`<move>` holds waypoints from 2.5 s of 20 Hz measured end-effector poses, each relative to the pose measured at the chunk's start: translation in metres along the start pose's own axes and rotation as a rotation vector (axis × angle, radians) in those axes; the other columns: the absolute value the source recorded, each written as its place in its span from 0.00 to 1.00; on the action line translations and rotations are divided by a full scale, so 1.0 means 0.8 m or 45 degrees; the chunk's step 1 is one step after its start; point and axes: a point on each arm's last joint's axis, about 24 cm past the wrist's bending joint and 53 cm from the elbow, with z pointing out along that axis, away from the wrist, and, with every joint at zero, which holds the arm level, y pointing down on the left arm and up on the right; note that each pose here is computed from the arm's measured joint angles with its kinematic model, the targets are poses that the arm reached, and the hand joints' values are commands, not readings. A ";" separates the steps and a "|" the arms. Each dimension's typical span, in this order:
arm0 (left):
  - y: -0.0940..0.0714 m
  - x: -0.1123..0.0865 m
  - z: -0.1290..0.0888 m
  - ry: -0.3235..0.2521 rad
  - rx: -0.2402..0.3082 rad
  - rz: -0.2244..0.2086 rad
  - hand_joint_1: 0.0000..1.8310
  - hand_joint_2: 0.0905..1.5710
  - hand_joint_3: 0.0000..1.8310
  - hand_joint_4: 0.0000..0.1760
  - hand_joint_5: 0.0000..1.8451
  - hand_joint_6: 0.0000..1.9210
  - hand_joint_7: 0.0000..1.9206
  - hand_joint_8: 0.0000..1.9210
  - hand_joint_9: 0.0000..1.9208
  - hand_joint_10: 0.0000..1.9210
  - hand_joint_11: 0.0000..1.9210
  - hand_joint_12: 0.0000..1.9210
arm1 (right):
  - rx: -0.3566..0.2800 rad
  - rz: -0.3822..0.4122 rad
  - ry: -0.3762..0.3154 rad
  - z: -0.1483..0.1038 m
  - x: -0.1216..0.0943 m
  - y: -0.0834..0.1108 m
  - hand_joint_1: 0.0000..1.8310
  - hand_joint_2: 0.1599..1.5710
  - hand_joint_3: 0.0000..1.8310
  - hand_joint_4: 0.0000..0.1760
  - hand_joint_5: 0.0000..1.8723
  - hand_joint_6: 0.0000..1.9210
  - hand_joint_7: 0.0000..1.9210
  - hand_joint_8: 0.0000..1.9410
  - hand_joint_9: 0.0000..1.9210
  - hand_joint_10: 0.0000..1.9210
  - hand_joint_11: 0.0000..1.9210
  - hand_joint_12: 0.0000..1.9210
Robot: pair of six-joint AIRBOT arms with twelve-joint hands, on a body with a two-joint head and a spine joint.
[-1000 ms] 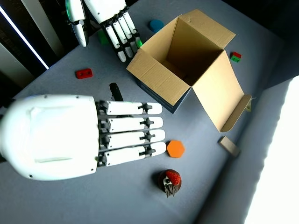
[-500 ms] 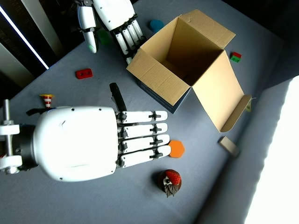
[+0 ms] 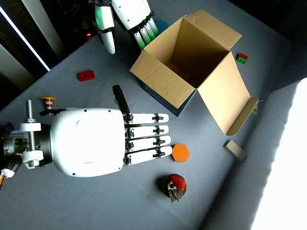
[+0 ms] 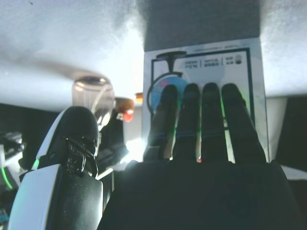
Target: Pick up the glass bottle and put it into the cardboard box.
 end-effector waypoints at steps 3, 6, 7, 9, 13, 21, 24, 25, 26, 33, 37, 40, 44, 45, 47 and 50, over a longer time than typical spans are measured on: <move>0.002 -0.005 0.002 -0.004 -0.002 -0.003 0.00 0.77 0.00 0.16 0.04 0.00 0.02 0.00 0.01 0.00 0.00 0.00 | 0.023 0.015 0.005 0.005 0.003 -0.010 0.64 0.58 0.00 0.00 0.07 0.00 0.08 0.00 0.05 0.00 0.00 0.01; 0.002 -0.005 0.002 0.005 0.004 -0.002 0.00 0.77 0.00 0.16 0.04 0.00 0.02 0.00 0.01 0.00 0.00 0.00 | 0.030 0.012 0.005 0.006 0.004 -0.013 0.64 0.59 0.00 0.00 0.07 0.00 0.08 0.00 0.04 0.00 0.00 0.00; 0.002 -0.003 0.002 0.012 0.005 -0.005 0.00 0.77 0.00 0.16 0.04 0.00 0.02 0.00 0.01 0.00 0.00 0.00 | 0.029 0.012 0.006 0.007 0.005 -0.012 0.64 0.59 0.00 0.00 0.07 0.00 0.08 0.00 0.04 0.00 0.00 0.00; 0.002 -0.001 0.000 0.021 0.008 -0.019 0.00 0.77 0.00 0.04 0.03 0.00 0.02 0.00 0.01 0.00 0.00 0.00 | 0.027 0.009 0.009 0.007 0.006 -0.011 0.64 0.59 0.00 0.00 0.07 0.00 0.08 0.00 0.04 0.00 0.00 0.00; 0.001 0.002 -0.004 0.029 0.012 -0.020 0.00 0.77 0.00 0.00 0.02 0.00 0.02 0.00 0.00 0.00 0.00 0.00 | 0.030 0.009 0.011 0.007 0.007 -0.013 0.64 0.59 0.00 0.00 0.07 0.00 0.08 0.00 0.04 0.00 0.00 0.00; 0.003 0.007 -0.009 0.044 0.008 -0.029 0.00 0.77 0.00 0.00 0.02 0.00 0.02 0.00 0.00 0.00 0.00 0.00 | 0.034 0.010 0.006 0.007 0.005 -0.014 0.63 0.59 0.00 0.00 0.07 0.00 0.08 0.00 0.04 0.00 0.00 0.00; 0.003 0.007 -0.009 0.044 0.007 -0.035 0.00 0.77 0.00 0.00 0.02 0.00 0.01 0.00 0.00 0.00 0.00 0.00 | 0.029 0.007 0.002 0.007 0.003 -0.012 0.63 0.60 0.00 0.00 0.16 0.01 0.17 0.01 0.12 0.03 0.00 0.24; 0.003 0.008 -0.010 0.043 0.006 -0.034 0.00 0.77 0.00 0.00 0.02 0.00 0.01 0.00 0.00 0.00 0.00 0.00 | 0.024 0.008 -0.004 0.007 0.000 -0.009 0.65 0.60 0.00 0.00 0.26 0.04 0.27 0.04 0.20 0.06 0.00 0.52; 0.003 0.009 -0.011 0.045 0.008 -0.034 0.00 0.77 0.00 0.00 0.02 0.00 0.01 0.00 0.00 0.00 0.00 0.00 | 0.023 0.010 -0.004 0.007 0.000 -0.009 0.65 0.61 0.00 0.00 0.29 0.05 0.30 0.04 0.23 0.08 0.00 0.60; 0.003 0.010 -0.013 0.047 0.007 -0.046 0.00 0.77 0.00 0.00 0.02 0.00 0.01 0.00 0.00 0.00 0.00 0.00 | 0.027 0.009 -0.008 0.005 -0.002 -0.011 0.74 0.67 0.00 0.00 0.48 0.57 0.58 0.42 0.46 0.60 0.39 0.76; 0.002 0.011 -0.014 0.049 0.008 -0.047 0.00 0.77 0.00 0.00 0.02 0.00 0.01 0.00 0.00 0.00 0.00 0.00 | 0.025 0.007 -0.008 0.002 -0.003 -0.010 0.75 0.68 0.00 0.00 0.47 0.57 0.57 0.46 0.45 0.65 0.38 0.77; 0.004 0.009 -0.013 0.040 0.003 -0.076 0.00 0.78 0.00 0.00 0.02 0.00 0.01 0.00 0.00 0.00 0.00 0.00 | 0.022 -0.005 -0.017 -0.005 -0.007 -0.008 0.75 0.68 0.00 0.00 0.47 0.57 0.56 0.46 0.44 0.65 0.38 0.77; 0.008 0.009 -0.014 0.041 -0.016 -0.088 0.00 0.78 0.00 0.00 0.02 0.00 0.02 0.00 0.00 0.00 0.00 0.00 | 0.016 -0.008 -0.062 -0.024 -0.029 -0.004 0.75 0.68 0.00 0.00 0.46 0.58 0.56 0.47 0.44 0.66 0.37 0.77; 0.010 0.011 -0.015 0.045 -0.023 -0.089 0.00 0.78 0.00 0.00 0.02 0.00 0.02 0.00 0.00 0.00 0.00 0.00 | 0.016 -0.011 -0.082 -0.030 -0.038 -0.002 0.75 0.68 0.00 0.00 0.46 0.58 0.56 0.47 0.44 0.66 0.37 0.77; 0.013 0.013 -0.015 0.050 -0.030 -0.088 0.00 0.78 0.00 0.00 0.02 0.00 0.02 0.00 0.00 0.00 0.00 0.00 | 0.014 -0.014 -0.114 -0.040 -0.052 0.000 0.75 0.68 0.00 0.00 0.46 0.58 0.56 0.47 0.44 0.66 0.37 0.77; 0.014 0.011 -0.015 0.043 -0.033 -0.102 0.00 0.78 0.00 0.00 0.02 0.00 0.02 0.00 0.00 0.00 0.00 0.00 | 0.001 -0.018 -0.180 -0.055 -0.081 0.008 0.75 0.68 0.00 0.00 0.47 0.58 0.57 0.45 0.44 0.65 0.37 0.77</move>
